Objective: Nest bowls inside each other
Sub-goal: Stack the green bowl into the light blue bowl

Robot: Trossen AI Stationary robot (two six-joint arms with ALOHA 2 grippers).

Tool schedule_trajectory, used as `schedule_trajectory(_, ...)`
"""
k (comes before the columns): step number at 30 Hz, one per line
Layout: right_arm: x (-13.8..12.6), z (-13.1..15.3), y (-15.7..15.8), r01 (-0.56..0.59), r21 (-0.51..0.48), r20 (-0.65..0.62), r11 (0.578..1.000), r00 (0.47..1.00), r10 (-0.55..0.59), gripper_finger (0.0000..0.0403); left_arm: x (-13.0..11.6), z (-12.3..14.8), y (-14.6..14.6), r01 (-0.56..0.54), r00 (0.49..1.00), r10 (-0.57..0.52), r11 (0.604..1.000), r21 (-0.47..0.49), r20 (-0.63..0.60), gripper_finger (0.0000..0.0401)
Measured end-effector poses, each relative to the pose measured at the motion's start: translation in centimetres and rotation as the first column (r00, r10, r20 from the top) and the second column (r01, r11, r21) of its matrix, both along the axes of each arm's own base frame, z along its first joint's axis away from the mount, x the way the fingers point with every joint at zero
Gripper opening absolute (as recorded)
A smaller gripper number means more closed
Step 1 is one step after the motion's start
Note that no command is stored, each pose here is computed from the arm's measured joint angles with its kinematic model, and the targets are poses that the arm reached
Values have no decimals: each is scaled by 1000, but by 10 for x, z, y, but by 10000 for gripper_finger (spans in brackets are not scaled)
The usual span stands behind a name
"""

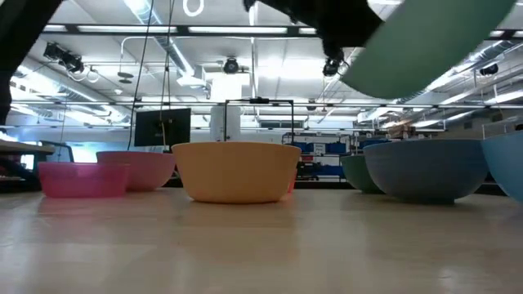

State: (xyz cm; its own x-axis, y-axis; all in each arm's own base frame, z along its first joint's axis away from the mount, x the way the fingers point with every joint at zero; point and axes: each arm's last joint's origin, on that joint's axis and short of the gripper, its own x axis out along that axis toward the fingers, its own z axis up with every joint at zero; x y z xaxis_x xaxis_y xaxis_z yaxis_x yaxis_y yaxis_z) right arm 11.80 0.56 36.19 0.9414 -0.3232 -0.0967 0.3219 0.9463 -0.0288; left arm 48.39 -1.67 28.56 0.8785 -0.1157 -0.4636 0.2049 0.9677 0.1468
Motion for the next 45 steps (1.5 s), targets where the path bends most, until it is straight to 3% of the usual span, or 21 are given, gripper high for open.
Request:
schedule_trajectory(9, -5, 3, 6, -48, -22, 25, 999, 999, 48, 175, 41, 2, 2, -68, 992, 67, 998, 5, 107, 6)
schedule_trajectory(18, -4, 3, 10, -70, -24, 19, 997, 997, 71, 175, 68, -27, -5, -86, 989, 93, 994, -69, 112, 6)
schedule_trajectory(39, -4, 3, 10, -74, -30, 15, 997, 997, 74, 175, 70, -36, -23, -126, 988, 132, 990, -66, 85, 7)
schedule_trajectory(45, -4, 2, 9, -71, -32, 7, 997, 997, 71, 175, 70, -37, -23, -142, 985, 149, 987, -79, 83, 33)
